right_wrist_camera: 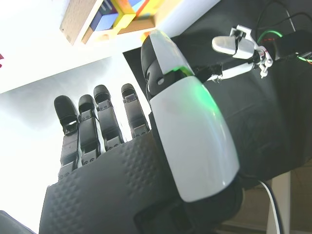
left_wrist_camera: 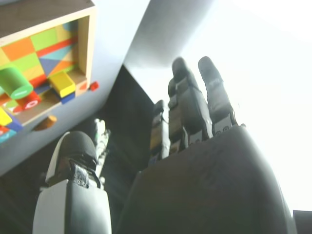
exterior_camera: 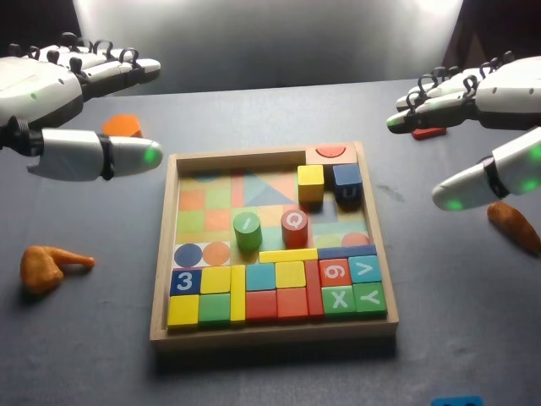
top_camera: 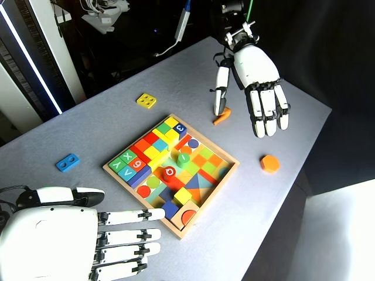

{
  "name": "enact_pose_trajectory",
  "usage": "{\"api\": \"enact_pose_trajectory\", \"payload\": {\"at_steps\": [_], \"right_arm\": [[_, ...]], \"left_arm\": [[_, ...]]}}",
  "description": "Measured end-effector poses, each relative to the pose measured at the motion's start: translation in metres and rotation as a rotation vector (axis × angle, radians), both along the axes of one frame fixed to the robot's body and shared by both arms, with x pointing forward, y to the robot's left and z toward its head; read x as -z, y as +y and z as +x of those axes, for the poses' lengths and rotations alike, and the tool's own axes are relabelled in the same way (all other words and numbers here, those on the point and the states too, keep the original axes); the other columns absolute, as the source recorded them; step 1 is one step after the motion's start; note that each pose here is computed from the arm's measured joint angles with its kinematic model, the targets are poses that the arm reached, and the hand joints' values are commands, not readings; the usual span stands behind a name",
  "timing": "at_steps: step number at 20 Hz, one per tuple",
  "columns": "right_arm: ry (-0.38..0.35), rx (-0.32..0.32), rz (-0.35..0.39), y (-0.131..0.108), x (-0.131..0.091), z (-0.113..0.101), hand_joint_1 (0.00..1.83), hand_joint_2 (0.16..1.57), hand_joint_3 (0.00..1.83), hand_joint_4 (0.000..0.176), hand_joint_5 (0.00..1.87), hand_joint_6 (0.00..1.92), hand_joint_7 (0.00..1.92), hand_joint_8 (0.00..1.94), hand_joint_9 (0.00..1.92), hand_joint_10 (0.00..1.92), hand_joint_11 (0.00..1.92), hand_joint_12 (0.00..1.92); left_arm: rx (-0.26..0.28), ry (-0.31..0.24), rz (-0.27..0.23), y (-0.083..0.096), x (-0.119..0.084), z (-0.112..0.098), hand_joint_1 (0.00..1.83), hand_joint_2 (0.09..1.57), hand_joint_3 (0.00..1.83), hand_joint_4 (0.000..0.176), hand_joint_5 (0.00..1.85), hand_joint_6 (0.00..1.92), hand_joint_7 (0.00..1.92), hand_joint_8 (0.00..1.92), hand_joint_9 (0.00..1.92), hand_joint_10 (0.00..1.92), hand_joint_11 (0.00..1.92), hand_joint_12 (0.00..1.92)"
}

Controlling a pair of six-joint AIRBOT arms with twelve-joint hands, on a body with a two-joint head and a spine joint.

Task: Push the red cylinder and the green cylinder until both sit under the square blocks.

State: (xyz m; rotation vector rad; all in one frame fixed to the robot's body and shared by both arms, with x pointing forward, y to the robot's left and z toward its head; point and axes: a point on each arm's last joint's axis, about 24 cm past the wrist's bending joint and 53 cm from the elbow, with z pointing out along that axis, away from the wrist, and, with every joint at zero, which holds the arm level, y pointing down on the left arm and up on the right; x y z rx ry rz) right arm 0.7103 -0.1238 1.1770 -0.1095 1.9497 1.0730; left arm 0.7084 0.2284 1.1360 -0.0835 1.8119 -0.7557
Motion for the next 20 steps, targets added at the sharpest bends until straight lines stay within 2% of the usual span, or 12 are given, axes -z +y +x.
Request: {"api": "enact_pose_trajectory", "payload": {"at_steps": [2, 4, 6, 7, 10, 11, 12, 13, 14, 16, 18, 20], "right_arm": [[-0.001, -0.004, -0.004, 0.002, 0.001, 0.000, 0.21, 1.00, 0.01, 0.028, 0.22, 0.00, 0.02, 0.00, 0.00, 0.00, 0.00, 0.72], [-0.002, -0.009, -0.007, 0.004, 0.002, -0.001, 0.21, 1.00, 0.01, 0.012, 0.24, 0.00, 0.04, 0.00, 0.00, 0.00, 0.00, 0.71], [-0.003, -0.018, -0.004, 0.007, 0.001, -0.002, 0.22, 1.01, 0.00, 0.012, 0.25, 0.00, 0.05, 0.00, 0.00, 0.00, 0.00, 0.49], [-0.005, -0.026, -0.002, 0.009, 0.000, -0.003, 0.21, 1.01, 0.00, 0.031, 0.25, 0.00, 0.05, 0.00, 0.00, 0.00, 0.00, 0.43], [-0.007, -0.057, 0.011, 0.020, -0.003, -0.007, 0.17, 1.00, 0.00, 0.045, 0.26, 0.00, 0.03, 0.00, 0.00, 0.00, 0.00, 0.47], [-0.006, -0.066, 0.015, 0.023, -0.002, -0.008, 0.17, 1.01, 0.00, 0.030, 0.26, 0.00, 0.05, 0.00, 0.00, 0.00, 0.00, 0.49], [-0.004, -0.081, 0.019, 0.030, -0.002, -0.010, 0.17, 1.00, 0.00, 0.030, 0.26, 0.00, 0.04, 0.00, 0.00, 0.00, 0.00, 0.50], [-0.008, -0.092, 0.016, 0.034, -0.002, -0.011, 0.17, 1.00, 0.00, 0.046, 0.26, 0.00, 0.03, 0.00, 0.00, 0.00, 0.00, 0.50], [-0.013, -0.106, 0.011, 0.039, -0.002, -0.013, 0.18, 1.00, 0.00, 0.044, 0.29, 0.01, 0.03, 0.00, 0.00, 0.00, 0.00, 0.50], [-0.012, -0.127, 0.012, 0.047, -0.003, -0.015, 0.21, 1.01, 0.00, 0.052, 0.32, 0.01, 0.03, 0.00, 0.00, 0.00, 0.00, 0.48], [-0.013, -0.141, 0.004, 0.052, -0.001, -0.016, 0.21, 1.02, 0.00, 0.085, 0.34, 0.00, 0.03, 0.00, 0.00, 0.00, 0.00, 0.39], [-0.011, -0.156, 0.003, 0.059, 0.001, -0.016, 0.23, 1.01, 0.00, 0.110, 0.37, 0.01, 0.04, 0.00, 0.00, 0.00, 0.00, 0.34]], "left_arm": [[0.000, 0.001, 0.001, 0.000, 0.001, 0.001, 0.00, 1.04, 0.00, 0.139, 0.05, 0.00, 0.00, 0.00, 0.00, 0.00, 0.00, 0.18], [-0.005, 0.005, 0.008, 0.002, 0.003, 0.002, 0.00, 1.04, 0.00, 0.146, 0.05, 0.00, 0.00, 0.00, 0.00, 0.00, 0.00, 0.17], [-0.005, 0.005, 0.005, 0.001, 0.003, 0.003, 0.00, 1.06, 0.00, 0.148, 0.05, 0.00, 0.00, 0.00, 0.00, 0.00, 0.00, 0.14], [-0.004, 0.006, 0.005, 0.000, 0.004, 0.003, 0.00, 1.07, 0.01, 0.141, 0.05, 0.00, 0.00, 0.00, 0.00, 0.00, 0.00, 0.13], [-0.002, 0.009, 0.004, -0.001, 0.005, 0.003, 0.00, 1.06, 0.00, 0.155, 0.05, 0.00, 0.00, 0.00, 0.00, 0.00, 0.00, 0.13], [-0.004, 0.009, 0.005, -0.001, 0.005, 0.003, 0.00, 1.06, 0.00, 0.164, 0.05, 0.00, 0.00, 0.00, 0.00, 0.00, 0.00, 0.13], [-0.007, 0.007, 0.006, 0.001, 0.004, 0.004, 0.00, 1.07, 0.01, 0.158, 0.05, 0.00, 0.00, 0.00, 0.00, 0.00, 0.00, 0.13], [-0.012, 0.010, 0.005, 0.003, 0.005, 0.005, 0.00, 1.07, 0.00, 0.172, 0.05, 0.00, 0.00, 0.00, 0.00, 0.00, 0.00, 0.20], [-0.014, 0.012, 0.005, 0.003, 0.005, 0.005, 0.00, 1.07, 0.00, 0.175, 0.05, 0.00, 0.00, 0.00, 0.00, 0.00, 0.00, 0.21], [-0.016, 0.012, 0.004, 0.004, 0.005, 0.005, 0.00, 1.08, 0.00, 0.153, 0.05, 0.00, 0.00, 0.00, 0.00, 0.00, 0.00, 0.18], [-0.025, 0.010, 0.000, 0.006, 0.003, 0.008, 0.00, 1.08, 0.00, 0.150, 0.06, 0.00, 0.00, 0.00, 0.00, 0.00, 0.00, 0.18], [-0.036, 0.004, -0.011, 0.009, -0.001, 0.011, 0.00, 1.06, 0.00, 0.162, 0.06, 0.00, 0.01, 0.00, 0.00, 0.00, 0.00, 0.16]]}}
